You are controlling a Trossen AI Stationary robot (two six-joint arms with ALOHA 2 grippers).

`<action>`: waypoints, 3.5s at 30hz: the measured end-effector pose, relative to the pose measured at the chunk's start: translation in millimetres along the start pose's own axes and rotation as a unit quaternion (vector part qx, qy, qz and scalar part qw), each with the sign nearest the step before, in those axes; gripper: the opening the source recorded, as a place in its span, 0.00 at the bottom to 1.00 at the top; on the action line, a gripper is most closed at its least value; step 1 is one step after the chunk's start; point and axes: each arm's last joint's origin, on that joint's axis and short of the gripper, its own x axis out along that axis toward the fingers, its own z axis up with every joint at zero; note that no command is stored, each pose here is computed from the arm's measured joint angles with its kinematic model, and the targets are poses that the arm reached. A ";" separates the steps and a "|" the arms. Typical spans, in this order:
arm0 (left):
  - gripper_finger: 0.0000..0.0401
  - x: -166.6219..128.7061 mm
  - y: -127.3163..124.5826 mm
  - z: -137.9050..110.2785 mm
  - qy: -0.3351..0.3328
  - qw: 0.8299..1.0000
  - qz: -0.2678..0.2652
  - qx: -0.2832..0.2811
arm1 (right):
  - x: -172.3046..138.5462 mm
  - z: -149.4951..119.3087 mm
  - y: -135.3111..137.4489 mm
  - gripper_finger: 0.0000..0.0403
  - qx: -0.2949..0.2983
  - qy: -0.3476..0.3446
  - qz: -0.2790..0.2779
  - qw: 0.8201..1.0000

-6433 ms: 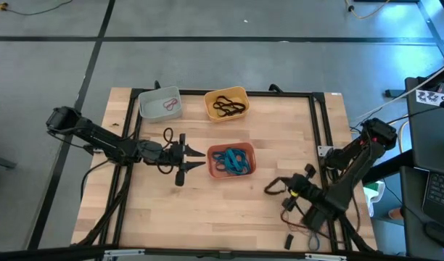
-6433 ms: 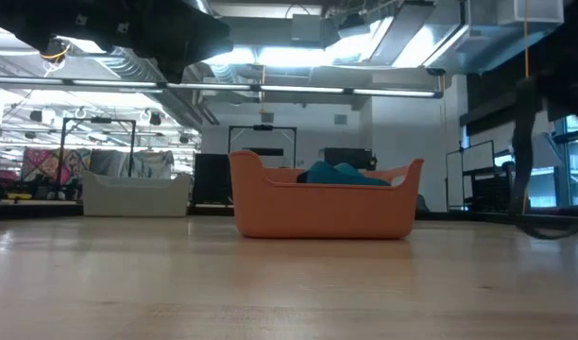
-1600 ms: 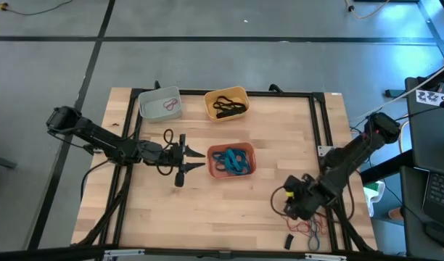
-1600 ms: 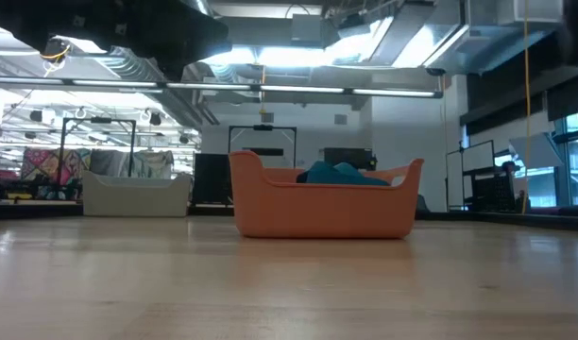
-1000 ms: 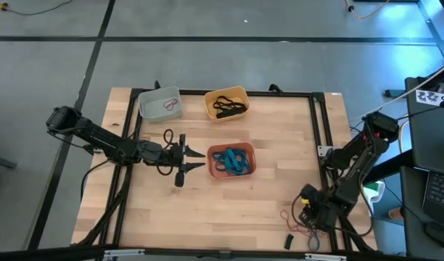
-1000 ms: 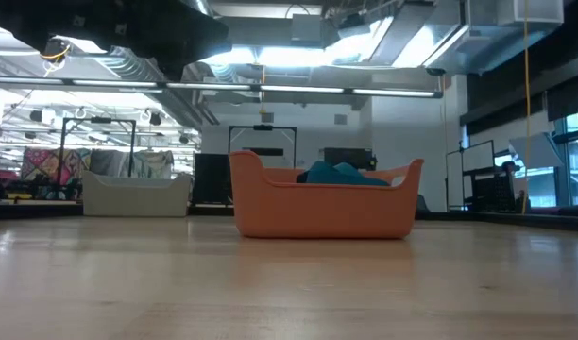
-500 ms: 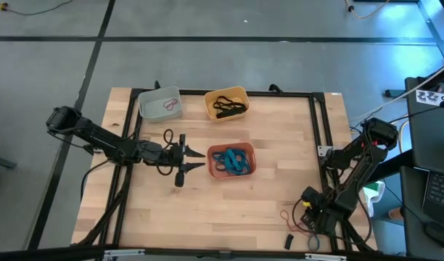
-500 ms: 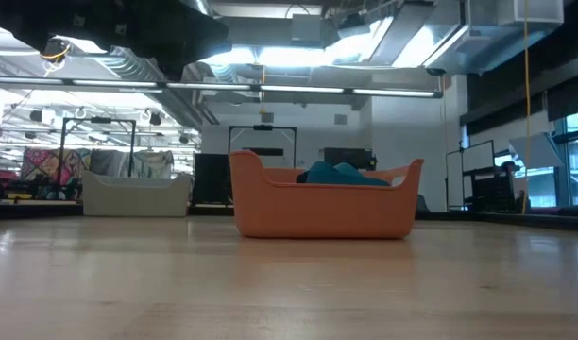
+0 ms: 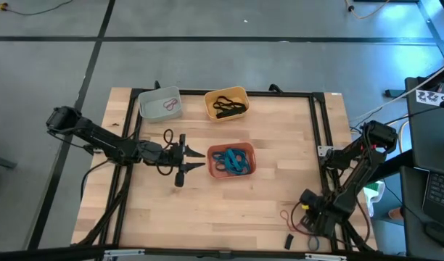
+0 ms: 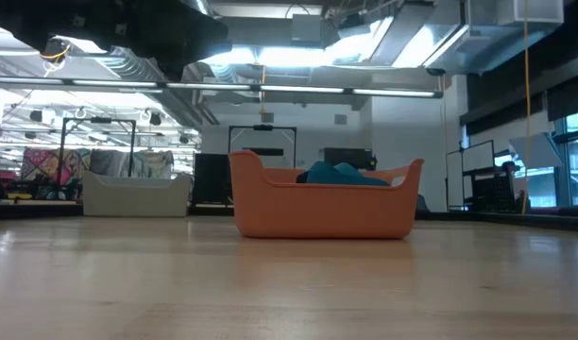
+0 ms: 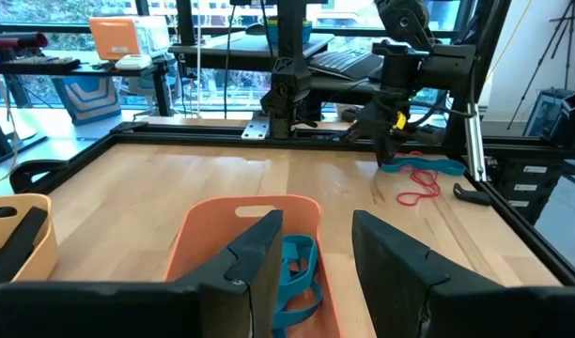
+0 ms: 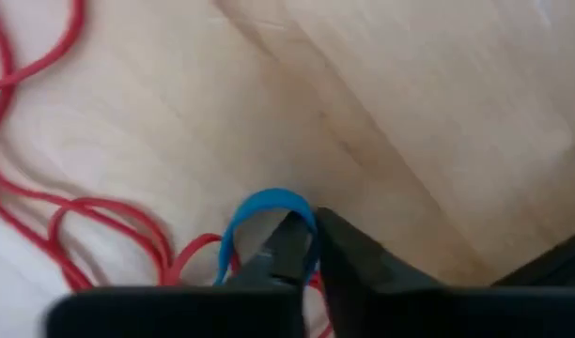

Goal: Sort rubber bands into baskets
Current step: Put the blue rubber band into the orange bin

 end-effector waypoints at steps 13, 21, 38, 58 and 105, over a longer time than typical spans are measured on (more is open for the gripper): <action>0.32 0.0 0.0 0.0 0.000 1.000 0.000 0.002 | -13.0 -1.5 11.8 0.01 -0.015 -0.017 0.024 0.999; 0.32 0.0 0.0 0.0 0.000 1.000 0.000 0.002 | -42.7 8.5 25.6 0.02 -0.029 -0.051 0.071 0.996; 0.32 0.0 0.0 0.0 0.000 1.000 0.000 -0.001 | -85.8 81.4 39.4 0.01 -0.107 -0.230 0.099 0.962; 0.32 0.0 0.0 0.0 0.000 1.000 0.000 -0.001 | -108.2 161.9 25.6 0.01 -0.151 -0.354 0.057 0.921; 0.32 0.0 0.1 -0.4 0.002 1.000 0.001 0.000 | -54.2 299.2 -6.0 0.05 -0.228 -0.323 0.014 0.919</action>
